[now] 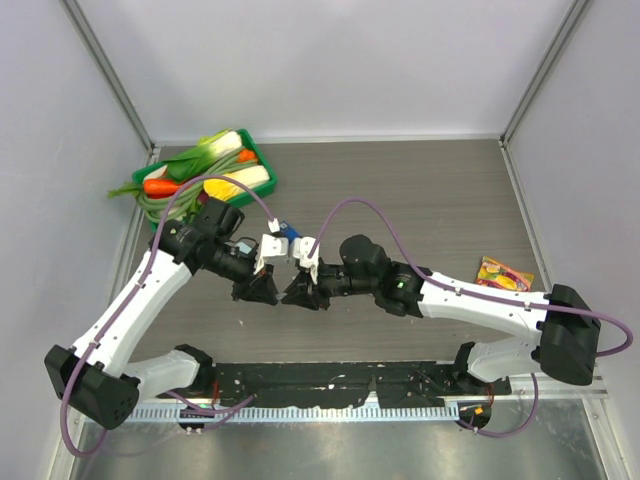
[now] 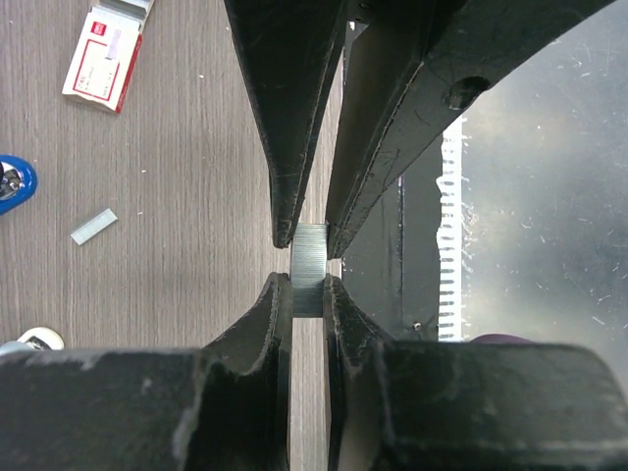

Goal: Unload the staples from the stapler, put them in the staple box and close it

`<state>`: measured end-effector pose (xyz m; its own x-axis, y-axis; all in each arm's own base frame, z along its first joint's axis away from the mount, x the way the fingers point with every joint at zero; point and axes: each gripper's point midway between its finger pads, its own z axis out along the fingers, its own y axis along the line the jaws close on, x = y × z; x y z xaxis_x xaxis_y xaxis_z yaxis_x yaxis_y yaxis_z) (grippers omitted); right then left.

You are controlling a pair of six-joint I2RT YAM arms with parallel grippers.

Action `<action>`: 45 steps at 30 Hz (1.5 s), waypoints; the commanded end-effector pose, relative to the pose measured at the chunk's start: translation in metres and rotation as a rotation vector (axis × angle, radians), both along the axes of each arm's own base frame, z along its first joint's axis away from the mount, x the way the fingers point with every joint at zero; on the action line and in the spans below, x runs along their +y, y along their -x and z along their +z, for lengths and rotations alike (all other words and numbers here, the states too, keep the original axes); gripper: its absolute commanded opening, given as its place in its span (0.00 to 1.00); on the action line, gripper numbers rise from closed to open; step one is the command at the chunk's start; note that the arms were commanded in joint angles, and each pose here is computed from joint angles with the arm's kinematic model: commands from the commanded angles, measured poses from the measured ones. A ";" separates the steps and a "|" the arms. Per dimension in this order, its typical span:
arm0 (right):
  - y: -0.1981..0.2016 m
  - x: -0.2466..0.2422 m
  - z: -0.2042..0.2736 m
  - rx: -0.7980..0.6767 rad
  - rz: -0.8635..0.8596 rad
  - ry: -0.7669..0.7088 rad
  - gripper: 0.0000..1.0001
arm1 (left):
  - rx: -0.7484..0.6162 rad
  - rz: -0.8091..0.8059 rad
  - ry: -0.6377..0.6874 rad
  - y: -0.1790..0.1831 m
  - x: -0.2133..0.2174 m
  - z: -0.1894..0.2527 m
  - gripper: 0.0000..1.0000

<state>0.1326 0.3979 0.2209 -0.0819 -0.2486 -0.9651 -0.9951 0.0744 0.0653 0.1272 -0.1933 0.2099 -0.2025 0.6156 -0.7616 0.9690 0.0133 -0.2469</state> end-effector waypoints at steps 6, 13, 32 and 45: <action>-0.008 0.002 0.026 -0.041 -0.032 -0.054 0.07 | -0.047 0.017 0.030 -0.010 -0.007 0.008 0.38; -0.018 -0.022 0.013 -0.039 -0.142 -0.001 0.05 | -0.080 0.074 0.008 -0.032 -0.010 0.007 0.88; -0.094 -0.188 -0.056 0.176 -1.110 0.152 0.02 | -0.246 0.034 -0.231 -0.146 -0.086 -0.079 0.96; -0.089 -0.229 -0.075 0.267 -1.327 0.190 0.01 | -0.174 0.057 -0.113 -0.183 -0.182 -0.127 0.86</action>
